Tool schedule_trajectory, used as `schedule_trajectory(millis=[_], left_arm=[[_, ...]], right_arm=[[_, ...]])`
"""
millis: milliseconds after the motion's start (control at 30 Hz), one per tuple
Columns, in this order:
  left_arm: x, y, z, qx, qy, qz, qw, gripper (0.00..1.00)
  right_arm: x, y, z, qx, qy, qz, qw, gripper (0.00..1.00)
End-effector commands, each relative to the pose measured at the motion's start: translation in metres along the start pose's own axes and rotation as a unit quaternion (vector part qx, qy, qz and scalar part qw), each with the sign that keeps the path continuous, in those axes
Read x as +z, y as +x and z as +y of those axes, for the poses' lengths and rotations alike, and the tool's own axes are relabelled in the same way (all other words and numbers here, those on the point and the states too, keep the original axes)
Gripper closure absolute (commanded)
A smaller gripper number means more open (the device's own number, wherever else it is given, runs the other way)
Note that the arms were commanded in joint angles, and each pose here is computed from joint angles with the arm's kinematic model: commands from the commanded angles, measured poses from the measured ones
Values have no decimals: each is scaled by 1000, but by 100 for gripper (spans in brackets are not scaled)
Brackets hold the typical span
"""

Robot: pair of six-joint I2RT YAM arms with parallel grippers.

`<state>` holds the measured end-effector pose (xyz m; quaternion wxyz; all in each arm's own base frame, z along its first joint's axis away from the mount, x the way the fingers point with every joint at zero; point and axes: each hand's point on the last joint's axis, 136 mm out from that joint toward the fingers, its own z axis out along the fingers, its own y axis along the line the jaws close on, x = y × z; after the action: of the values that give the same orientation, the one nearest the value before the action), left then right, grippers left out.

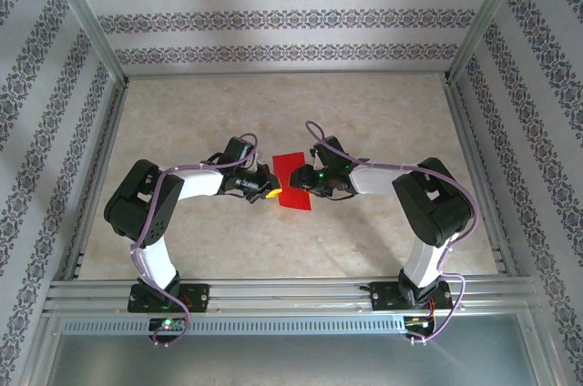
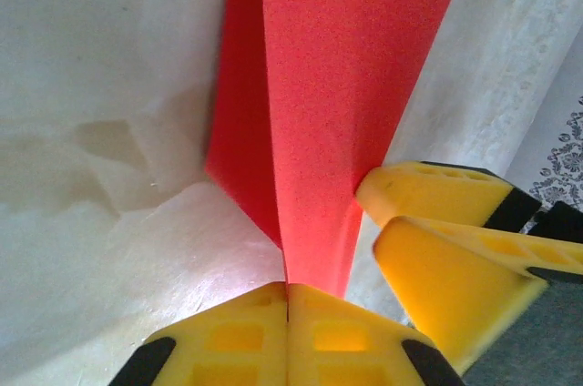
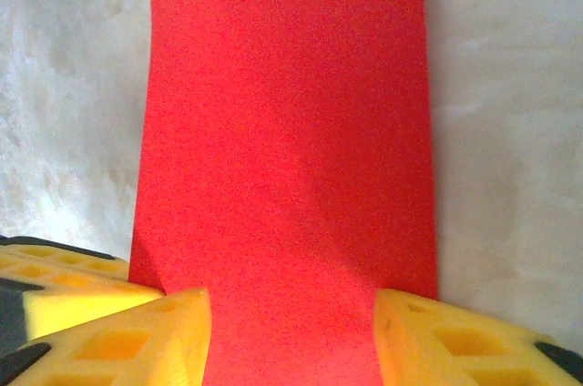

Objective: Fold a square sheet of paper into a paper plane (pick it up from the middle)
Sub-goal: Third fold the triangle at the center of the table.

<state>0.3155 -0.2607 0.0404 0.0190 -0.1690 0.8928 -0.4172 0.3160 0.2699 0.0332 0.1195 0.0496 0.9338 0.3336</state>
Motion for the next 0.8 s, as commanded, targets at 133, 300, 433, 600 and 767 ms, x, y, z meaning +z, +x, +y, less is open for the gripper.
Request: schedule_trajectory(millis=[133, 300, 433, 600, 767], left_arm=[[-12, -5, -16, -33, 15, -17, 999, 99], [-14, -7, -21, -50, 20, -21, 998, 100], [-13, -8, -23, -61, 17, -18, 998, 100], [-11, -11, -24, -74, 18, -16, 997, 100], [-10, -11, -25, -77, 17, -14, 997, 100]], right_arm=[[-55, -27, 28, -194, -6, -99, 976, 35], [-72, -16, 27, -330, 31, -132, 934, 29], [-69, 3, 35, -435, 56, -135, 888, 29], [-54, 30, 52, -521, 62, -128, 842, 28], [-35, 45, 55, -563, 85, -128, 812, 30]])
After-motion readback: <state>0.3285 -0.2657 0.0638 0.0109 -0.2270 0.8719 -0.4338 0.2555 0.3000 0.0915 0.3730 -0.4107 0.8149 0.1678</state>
